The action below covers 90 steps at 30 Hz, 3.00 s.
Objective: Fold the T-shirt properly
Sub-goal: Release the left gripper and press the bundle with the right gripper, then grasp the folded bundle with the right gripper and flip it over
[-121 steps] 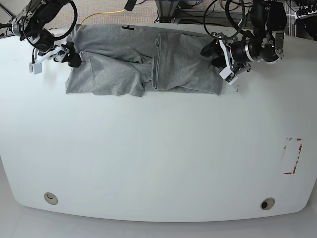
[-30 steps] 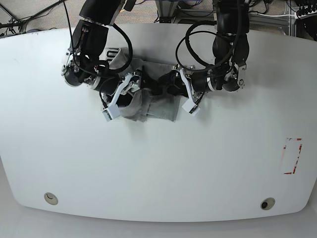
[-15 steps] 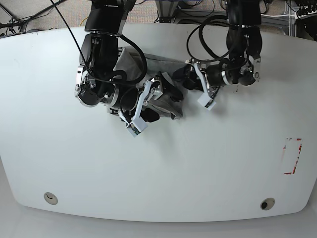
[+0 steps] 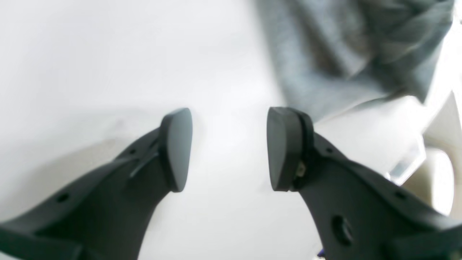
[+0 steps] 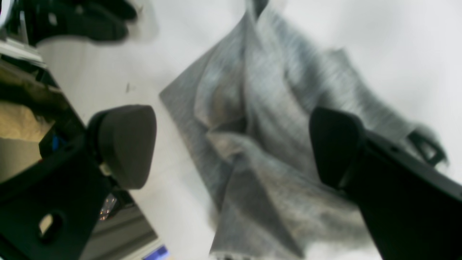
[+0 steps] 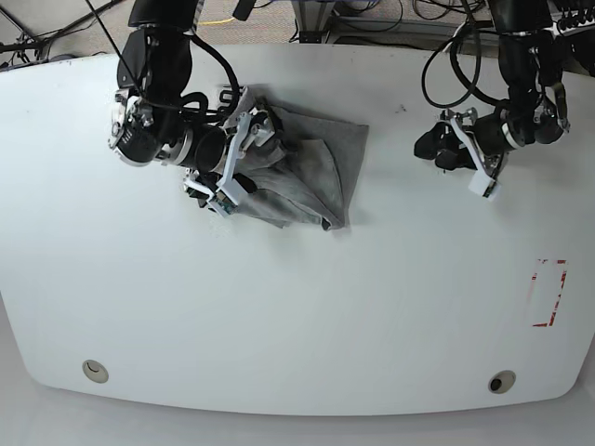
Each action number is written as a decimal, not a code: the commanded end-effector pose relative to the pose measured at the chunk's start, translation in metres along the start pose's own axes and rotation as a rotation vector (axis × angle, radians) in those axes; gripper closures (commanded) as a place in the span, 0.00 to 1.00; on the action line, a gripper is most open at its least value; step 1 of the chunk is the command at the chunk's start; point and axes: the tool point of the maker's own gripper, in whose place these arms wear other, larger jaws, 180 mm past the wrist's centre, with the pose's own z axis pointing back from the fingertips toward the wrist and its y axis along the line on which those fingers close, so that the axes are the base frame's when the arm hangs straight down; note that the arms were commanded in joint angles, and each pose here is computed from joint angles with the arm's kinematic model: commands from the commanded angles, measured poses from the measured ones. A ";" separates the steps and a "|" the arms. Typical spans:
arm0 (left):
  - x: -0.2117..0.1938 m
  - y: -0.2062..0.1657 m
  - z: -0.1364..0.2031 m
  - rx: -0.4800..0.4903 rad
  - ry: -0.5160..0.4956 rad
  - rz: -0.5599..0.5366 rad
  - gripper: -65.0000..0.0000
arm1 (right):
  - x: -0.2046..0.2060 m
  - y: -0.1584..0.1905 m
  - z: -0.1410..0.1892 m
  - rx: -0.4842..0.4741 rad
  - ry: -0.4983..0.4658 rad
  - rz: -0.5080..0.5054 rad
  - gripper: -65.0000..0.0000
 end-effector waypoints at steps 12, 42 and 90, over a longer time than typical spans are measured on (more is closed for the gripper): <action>-0.011 0.004 0.014 0.011 0.003 0.012 0.52 | -0.003 -0.042 0.050 -0.146 -0.086 -0.060 0.00; -0.014 0.005 0.016 0.016 0.009 0.011 0.52 | -0.024 -0.029 0.011 -0.022 -0.136 -0.255 0.00; -0.034 0.007 0.015 0.038 0.071 0.016 0.52 | 0.057 0.099 -0.067 0.305 -0.106 0.093 0.20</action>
